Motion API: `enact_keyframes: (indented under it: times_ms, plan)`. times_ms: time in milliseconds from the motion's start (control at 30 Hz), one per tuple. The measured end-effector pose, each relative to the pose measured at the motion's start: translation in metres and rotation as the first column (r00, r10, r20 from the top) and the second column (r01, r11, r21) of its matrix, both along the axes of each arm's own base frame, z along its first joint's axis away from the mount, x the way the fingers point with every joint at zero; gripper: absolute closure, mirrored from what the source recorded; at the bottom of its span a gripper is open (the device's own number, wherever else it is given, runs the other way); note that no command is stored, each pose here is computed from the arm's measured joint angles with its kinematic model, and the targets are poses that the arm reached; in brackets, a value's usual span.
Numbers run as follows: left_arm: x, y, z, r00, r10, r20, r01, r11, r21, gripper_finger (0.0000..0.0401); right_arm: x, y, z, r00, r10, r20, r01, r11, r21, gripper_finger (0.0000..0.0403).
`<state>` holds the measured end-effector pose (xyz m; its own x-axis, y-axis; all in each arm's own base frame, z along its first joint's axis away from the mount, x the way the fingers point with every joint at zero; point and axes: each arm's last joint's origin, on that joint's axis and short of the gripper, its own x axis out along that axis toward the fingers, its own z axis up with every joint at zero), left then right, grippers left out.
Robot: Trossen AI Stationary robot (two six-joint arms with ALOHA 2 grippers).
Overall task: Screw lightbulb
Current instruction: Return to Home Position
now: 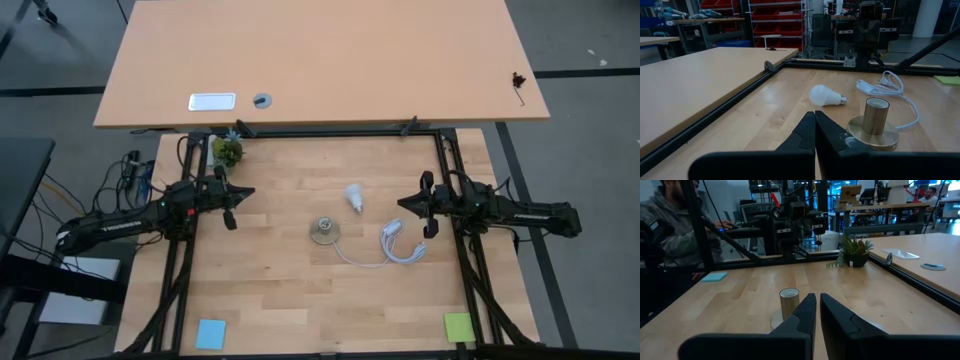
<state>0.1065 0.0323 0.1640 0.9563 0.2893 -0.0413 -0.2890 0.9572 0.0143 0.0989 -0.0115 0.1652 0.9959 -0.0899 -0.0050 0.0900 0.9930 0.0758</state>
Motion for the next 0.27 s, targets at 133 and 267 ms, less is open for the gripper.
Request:
enact_keyframes:
  times_ms: [133,267]
  plan:
    - [0.0,0.0,0.0,1.0,0.0,0.0,0.0,1.0,0.0,0.04,0.0,0.0,0.0,1.0,0.0,0.0,0.0,1.0,0.0,0.0369]
    - [0.0,0.0,0.0,1.0,0.0,0.0,0.0,1.0,0.0,0.04,0.0,0.0,0.0,1.0,0.0,0.0,0.0,1.0,0.0,0.0371]
